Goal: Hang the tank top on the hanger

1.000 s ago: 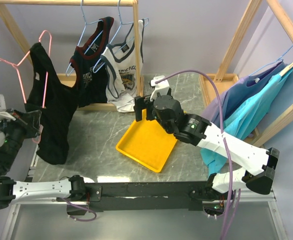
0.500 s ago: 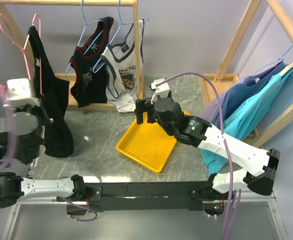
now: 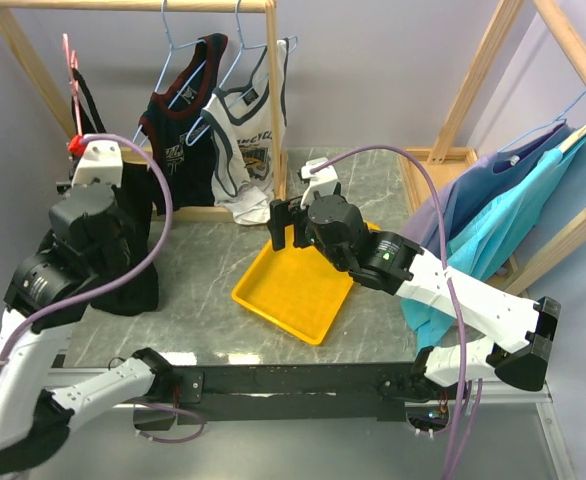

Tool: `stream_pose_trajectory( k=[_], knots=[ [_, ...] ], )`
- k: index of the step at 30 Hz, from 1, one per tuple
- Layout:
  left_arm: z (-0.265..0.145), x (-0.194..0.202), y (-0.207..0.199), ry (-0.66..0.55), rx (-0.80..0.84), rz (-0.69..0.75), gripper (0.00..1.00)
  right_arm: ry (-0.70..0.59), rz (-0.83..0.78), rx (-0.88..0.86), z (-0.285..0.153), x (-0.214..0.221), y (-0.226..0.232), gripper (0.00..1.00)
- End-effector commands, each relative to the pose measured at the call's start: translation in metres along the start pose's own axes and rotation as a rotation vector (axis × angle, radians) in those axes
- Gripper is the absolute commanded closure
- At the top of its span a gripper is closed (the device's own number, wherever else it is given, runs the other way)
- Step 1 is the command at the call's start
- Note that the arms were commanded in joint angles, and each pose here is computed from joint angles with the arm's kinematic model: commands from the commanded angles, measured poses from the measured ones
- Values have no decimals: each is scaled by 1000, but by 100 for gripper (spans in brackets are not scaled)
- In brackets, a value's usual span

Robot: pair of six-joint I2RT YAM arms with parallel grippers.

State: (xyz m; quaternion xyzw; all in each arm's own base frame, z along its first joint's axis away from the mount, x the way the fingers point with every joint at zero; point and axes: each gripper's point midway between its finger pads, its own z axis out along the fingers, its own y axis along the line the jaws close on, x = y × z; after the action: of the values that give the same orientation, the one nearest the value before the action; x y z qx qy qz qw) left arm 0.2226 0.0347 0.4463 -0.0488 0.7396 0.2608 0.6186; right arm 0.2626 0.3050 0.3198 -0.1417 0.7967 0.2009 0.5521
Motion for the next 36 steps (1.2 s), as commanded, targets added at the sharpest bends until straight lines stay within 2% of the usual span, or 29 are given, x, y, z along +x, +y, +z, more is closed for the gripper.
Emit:
stream_pose_trajectory(
  k=[1,8,11,16,22,28,36],
  knots=[
    [21,-14,-19,-28,103,-106,99,-21,18,-21,-5,-14,3,0],
    [48,-13,-23,-15,190,-264,99,8,-1,-42,-6,-13,8,0],
    [59,-12,-25,-19,222,-283,99,16,-11,-42,-6,-12,8,0],
    [80,-22,-5,-61,238,-335,99,35,-25,-47,-5,-9,9,0],
    [112,-30,9,-50,303,-364,99,72,-28,-81,2,-3,20,0],
    [147,-37,8,-29,353,-371,99,81,-37,-77,8,-4,24,0],
    [168,-62,11,-44,377,-361,99,58,-28,-93,10,-12,29,0]
  ],
)
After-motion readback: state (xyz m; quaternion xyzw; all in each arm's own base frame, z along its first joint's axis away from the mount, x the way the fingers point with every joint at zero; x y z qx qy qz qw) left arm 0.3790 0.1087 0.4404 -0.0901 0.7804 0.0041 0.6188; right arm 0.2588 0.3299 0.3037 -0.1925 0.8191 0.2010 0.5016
